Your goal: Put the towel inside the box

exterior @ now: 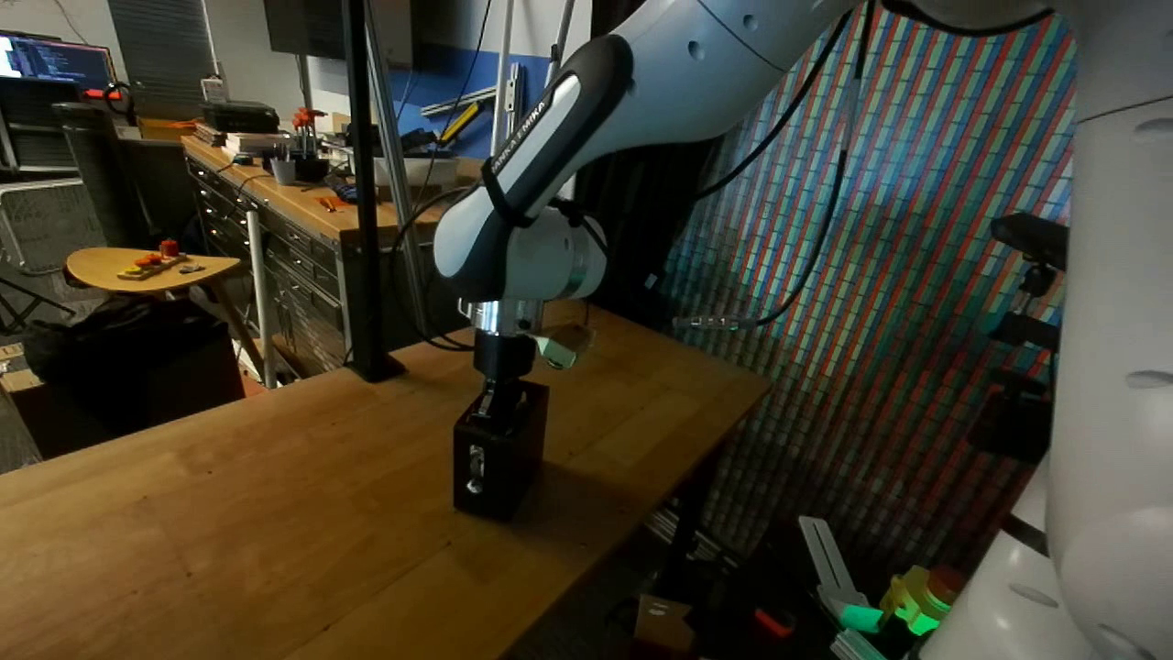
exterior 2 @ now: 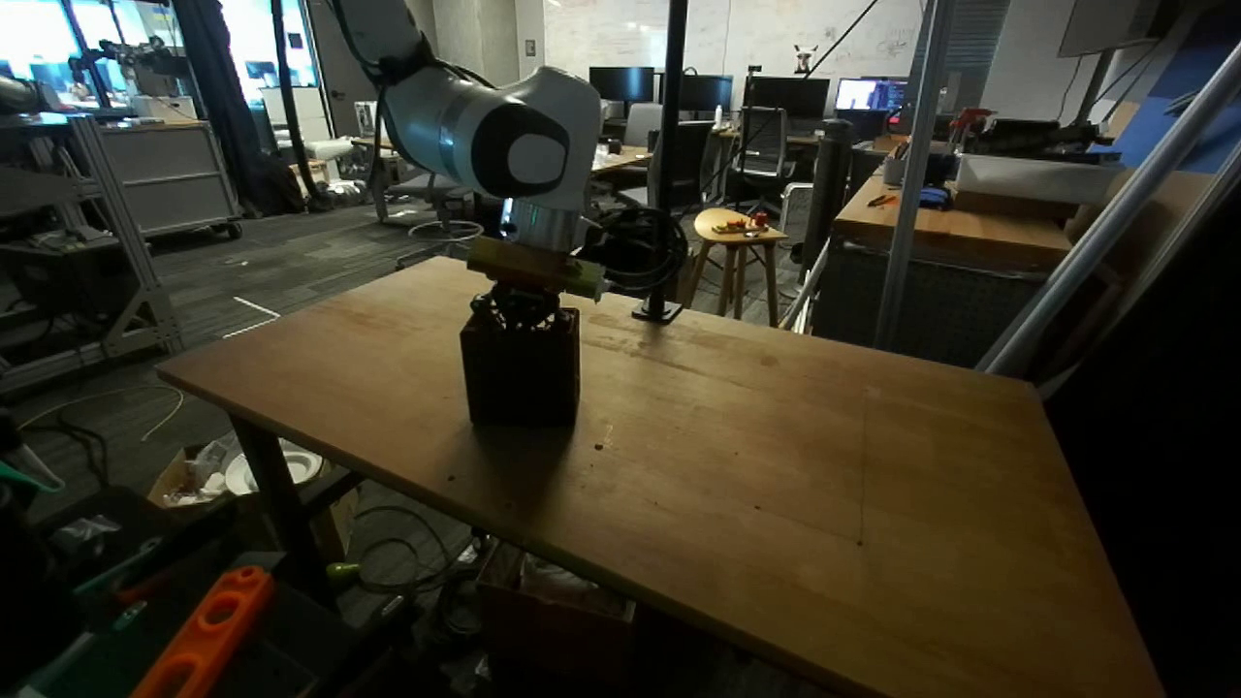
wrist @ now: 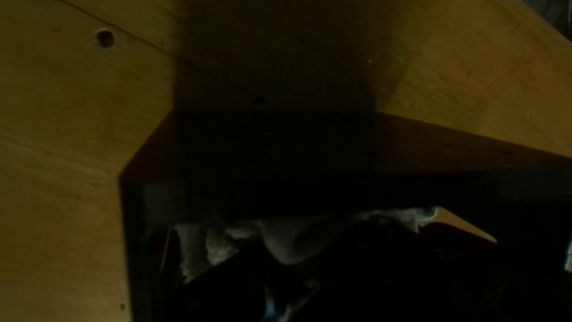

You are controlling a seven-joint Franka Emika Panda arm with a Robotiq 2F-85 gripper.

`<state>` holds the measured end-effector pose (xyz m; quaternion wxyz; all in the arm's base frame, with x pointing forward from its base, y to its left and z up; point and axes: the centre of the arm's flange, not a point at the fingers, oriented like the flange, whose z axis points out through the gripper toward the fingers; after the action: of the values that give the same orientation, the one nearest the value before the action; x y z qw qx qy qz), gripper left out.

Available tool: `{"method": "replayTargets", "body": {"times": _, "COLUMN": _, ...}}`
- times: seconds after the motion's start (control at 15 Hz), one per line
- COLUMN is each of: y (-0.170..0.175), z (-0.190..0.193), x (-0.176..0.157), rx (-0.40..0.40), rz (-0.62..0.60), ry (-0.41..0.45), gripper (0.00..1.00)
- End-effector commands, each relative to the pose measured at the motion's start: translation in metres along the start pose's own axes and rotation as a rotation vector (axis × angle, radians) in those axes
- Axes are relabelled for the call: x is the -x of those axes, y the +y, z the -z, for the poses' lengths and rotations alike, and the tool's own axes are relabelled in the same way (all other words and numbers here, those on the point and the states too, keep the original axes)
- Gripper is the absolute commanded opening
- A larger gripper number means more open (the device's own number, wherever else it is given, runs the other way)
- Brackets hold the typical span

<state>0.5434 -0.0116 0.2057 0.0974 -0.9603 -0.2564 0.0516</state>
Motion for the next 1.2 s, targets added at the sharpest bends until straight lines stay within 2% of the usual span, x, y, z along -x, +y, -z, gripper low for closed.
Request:
{"method": "replayTargets", "body": {"times": 0.0, "y": 0.004, "z": -0.02, "x": 0.003, "rx": -0.044, "rz": 0.004, "ry": 0.045, "gripper": 0.0}}
{"method": "replayTargets", "body": {"times": 0.6, "y": 0.003, "z": -0.03, "x": 0.004, "rx": -0.11, "rz": -0.04, "ry": 0.114, "gripper": 0.0}}
{"method": "replayTargets", "body": {"times": 0.87, "y": -0.004, "z": -0.003, "x": 0.007, "rx": -0.08, "rz": -0.057, "ry": 0.119, "gripper": 0.0}}
{"method": "replayTargets", "body": {"times": 1.13, "y": -0.012, "z": 0.043, "x": 0.004, "rx": -0.009, "rz": -0.057, "ry": 0.116, "gripper": 0.0}}
